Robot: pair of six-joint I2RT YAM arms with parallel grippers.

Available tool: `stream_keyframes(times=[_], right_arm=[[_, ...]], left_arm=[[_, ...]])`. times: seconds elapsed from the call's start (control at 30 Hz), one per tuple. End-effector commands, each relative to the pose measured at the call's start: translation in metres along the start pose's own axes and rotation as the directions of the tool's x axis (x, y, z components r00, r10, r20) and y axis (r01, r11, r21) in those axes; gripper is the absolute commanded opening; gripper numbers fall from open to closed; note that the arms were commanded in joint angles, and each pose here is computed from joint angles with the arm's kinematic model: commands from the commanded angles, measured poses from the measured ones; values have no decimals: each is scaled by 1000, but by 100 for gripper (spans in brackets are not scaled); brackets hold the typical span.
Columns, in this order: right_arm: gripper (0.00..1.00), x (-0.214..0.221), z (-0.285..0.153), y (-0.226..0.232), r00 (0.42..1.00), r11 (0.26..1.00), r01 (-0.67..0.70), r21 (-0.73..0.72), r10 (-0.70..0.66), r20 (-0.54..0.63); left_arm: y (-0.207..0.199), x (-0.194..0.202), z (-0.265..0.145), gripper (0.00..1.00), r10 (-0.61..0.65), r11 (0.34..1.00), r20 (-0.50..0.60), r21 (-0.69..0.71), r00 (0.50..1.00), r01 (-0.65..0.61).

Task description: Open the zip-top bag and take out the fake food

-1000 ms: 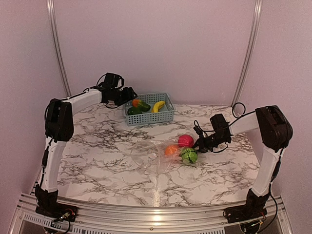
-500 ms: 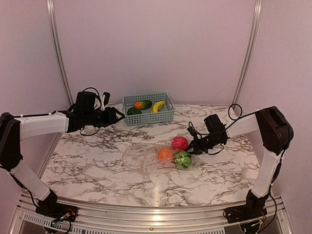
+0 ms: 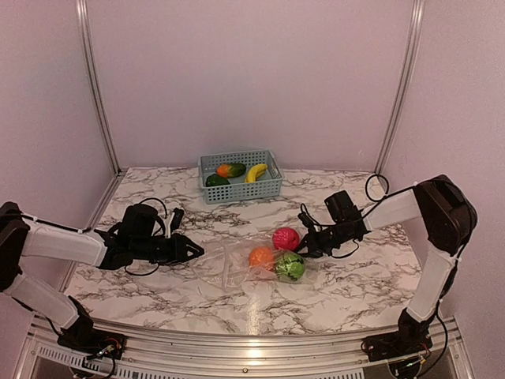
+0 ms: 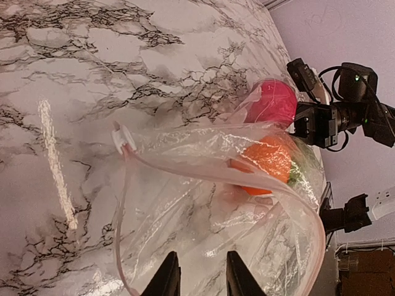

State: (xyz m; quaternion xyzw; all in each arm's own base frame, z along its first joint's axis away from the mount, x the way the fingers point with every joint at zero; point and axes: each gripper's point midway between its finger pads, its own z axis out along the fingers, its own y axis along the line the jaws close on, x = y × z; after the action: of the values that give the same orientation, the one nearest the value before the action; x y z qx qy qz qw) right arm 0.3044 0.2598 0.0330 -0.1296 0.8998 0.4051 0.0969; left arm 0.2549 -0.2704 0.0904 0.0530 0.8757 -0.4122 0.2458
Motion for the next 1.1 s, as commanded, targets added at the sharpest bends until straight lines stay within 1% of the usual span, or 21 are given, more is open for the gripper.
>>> stream_keyframes(times=[0.0,0.13,0.27,0.43,0.57,0.63,0.7,0.77,0.83,0.93,1.07], right_arm=[[0,4,1,12,1000,1000,19,-1,-19,6],[0,8,2,17,1000,1000,21,-2,-21,6],[0,12,2,19,1000,1000,22,-1,-22,3],[0,17,8,20,1000,1000,25,10,-25,-13],[0,23,16,28,999,999,42,6,-42,-32],[0,25,20,32,998,999,50,5,-50,-38],[0,26,23,36,998,998,57,5,-57,-41],[0,27,26,39,997,998,60,4,-60,-43],[0,27,28,43,997,998,65,1,-65,-41],[0,28,29,48,997,997,71,-5,-72,-42],[0,30,30,51,996,997,75,-10,-75,-45]], left_arm=[[-21,-6,20,25,-29,994,11,103,1000,28],[-20,7,46,22,-50,991,-50,121,997,56],[-29,18,66,22,-18,987,-106,158,994,35],[-55,29,92,26,45,971,-150,241,988,-8],[-64,30,109,30,39,961,-156,276,987,6],[-74,27,111,36,29,949,-142,316,989,18],[-85,26,109,47,32,933,-131,359,991,18],[-93,30,107,55,56,925,-133,379,989,-1],[-92,38,110,62,88,934,-158,357,983,-26],[-92,44,111,71,122,940,-168,337,978,-59],[-78,51,124,79,134,966,-200,246,971,-82]])
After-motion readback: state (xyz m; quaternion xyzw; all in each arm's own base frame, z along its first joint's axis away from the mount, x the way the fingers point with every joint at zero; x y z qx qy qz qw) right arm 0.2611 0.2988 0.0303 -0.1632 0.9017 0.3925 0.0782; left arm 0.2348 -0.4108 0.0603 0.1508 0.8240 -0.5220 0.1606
